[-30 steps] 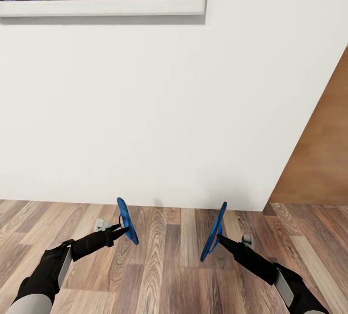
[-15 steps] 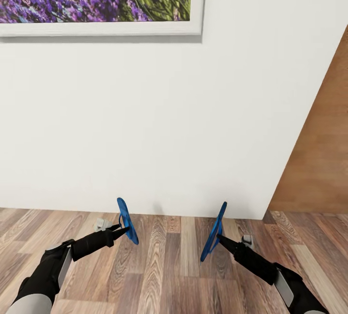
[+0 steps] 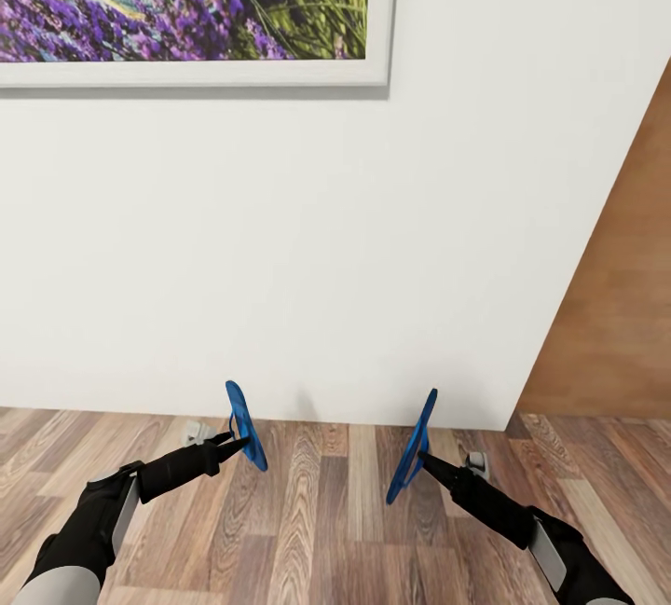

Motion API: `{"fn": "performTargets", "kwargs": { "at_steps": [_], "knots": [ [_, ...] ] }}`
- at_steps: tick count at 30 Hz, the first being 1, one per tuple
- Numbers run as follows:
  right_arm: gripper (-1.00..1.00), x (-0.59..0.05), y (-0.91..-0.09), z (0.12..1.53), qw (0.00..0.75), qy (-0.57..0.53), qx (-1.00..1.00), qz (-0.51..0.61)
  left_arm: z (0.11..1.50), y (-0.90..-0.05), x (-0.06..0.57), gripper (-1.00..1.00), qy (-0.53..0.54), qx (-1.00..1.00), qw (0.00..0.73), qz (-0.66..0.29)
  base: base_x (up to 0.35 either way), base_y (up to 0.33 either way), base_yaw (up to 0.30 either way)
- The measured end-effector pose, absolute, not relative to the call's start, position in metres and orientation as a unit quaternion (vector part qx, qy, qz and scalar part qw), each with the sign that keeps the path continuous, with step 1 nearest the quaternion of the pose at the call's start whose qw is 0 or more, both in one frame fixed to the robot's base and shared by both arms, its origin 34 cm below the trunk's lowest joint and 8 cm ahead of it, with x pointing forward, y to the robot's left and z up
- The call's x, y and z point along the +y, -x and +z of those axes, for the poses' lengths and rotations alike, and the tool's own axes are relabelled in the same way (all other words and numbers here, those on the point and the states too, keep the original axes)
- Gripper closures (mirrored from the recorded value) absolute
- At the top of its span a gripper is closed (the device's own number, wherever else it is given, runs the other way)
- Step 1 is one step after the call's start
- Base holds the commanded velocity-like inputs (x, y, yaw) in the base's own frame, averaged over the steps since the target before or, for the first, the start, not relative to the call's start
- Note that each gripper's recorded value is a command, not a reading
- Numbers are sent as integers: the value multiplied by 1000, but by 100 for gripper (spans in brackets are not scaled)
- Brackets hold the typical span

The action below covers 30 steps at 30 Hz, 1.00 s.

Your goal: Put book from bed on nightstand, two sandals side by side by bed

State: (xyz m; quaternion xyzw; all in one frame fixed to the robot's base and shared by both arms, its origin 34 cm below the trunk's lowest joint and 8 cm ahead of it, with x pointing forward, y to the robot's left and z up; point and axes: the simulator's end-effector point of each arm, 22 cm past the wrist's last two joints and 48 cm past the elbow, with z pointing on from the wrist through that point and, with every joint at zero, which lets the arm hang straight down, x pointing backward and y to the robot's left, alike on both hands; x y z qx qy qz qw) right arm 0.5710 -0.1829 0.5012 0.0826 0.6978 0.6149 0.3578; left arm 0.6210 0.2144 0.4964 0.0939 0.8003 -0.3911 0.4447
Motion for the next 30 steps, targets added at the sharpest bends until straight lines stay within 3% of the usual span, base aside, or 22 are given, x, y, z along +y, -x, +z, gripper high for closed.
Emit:
{"fn": "performTargets", "kwargs": {
  "at_steps": [16,26,30],
  "knots": [
    [100,-183,-577,529,357,-83,698,615,520,-626,211,100,-93,803,439,-393,0,0,0],
    [100,-179,-568,512,342,-99,704,615,464,-595,197,100,-59,824,386,-411,0,0,0],
    [100,-181,-548,461,362,-107,736,562,434,-584,197,100,-49,837,384,-387,0,0,0]
  ]
}}
